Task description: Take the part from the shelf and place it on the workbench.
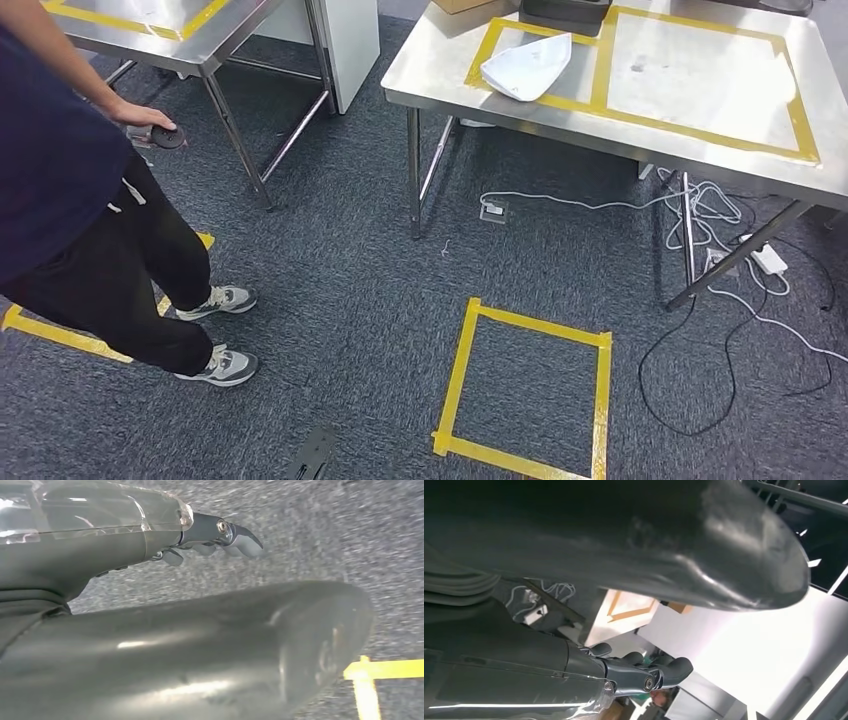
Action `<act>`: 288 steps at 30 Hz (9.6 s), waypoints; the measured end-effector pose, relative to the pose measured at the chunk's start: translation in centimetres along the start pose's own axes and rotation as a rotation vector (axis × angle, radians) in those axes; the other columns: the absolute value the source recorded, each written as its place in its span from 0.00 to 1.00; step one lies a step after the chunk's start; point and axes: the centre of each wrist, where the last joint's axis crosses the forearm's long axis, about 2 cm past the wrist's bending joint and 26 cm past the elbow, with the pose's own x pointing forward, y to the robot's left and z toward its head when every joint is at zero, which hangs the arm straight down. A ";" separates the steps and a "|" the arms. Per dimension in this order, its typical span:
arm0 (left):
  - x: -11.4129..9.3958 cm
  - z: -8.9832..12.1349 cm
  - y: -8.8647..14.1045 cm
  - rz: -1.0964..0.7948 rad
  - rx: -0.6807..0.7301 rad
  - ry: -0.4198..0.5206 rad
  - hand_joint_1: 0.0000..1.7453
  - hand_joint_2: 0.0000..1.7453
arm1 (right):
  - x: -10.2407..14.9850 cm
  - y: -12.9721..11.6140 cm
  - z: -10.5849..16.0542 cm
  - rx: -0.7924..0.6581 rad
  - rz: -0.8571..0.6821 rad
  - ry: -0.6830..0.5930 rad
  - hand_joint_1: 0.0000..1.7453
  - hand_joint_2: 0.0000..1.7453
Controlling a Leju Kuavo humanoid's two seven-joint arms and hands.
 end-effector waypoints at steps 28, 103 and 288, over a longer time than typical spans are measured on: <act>-0.9 0.6 -0.2 0.004 0.003 0.010 0.00 0.00 | -0.9 0.1 0.3 0.009 0.007 0.015 0.00 0.00; -0.5 0.6 -0.8 0.007 0.000 0.001 0.00 0.00 | -0.5 0.6 -0.3 0.041 -0.020 -0.042 0.00 0.00; -1.3 0.9 -0.6 0.019 0.025 -0.003 0.00 0.00 | -0.6 2.6 0.8 0.124 0.003 -0.087 0.00 0.00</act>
